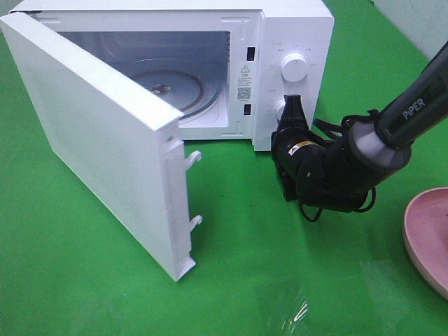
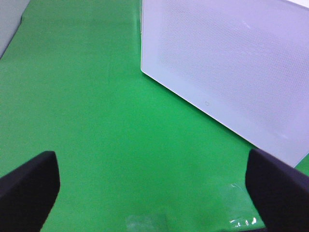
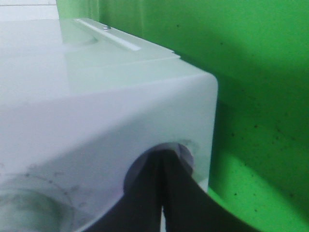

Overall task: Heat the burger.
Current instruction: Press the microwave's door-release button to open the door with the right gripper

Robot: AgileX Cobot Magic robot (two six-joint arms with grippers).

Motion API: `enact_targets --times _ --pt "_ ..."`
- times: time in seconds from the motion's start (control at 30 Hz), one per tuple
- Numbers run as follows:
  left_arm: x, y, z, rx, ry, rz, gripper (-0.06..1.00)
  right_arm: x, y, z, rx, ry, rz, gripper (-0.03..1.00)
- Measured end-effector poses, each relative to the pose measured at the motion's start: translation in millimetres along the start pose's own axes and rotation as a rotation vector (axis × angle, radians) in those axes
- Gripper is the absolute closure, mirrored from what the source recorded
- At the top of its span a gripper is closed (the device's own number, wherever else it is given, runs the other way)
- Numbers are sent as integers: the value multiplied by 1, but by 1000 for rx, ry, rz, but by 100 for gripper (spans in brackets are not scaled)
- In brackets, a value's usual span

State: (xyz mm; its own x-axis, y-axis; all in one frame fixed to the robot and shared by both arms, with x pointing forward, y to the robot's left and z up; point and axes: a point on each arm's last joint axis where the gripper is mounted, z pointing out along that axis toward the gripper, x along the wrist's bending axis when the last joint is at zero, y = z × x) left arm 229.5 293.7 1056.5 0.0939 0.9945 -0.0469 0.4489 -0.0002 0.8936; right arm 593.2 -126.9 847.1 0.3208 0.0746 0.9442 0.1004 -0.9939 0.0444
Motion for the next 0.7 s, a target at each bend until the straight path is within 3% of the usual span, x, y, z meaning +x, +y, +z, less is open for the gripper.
enact_targets --times 0.7 --pt "0 0 0 0 0 0 -2 4 7 -8 49 -21 -24 97"
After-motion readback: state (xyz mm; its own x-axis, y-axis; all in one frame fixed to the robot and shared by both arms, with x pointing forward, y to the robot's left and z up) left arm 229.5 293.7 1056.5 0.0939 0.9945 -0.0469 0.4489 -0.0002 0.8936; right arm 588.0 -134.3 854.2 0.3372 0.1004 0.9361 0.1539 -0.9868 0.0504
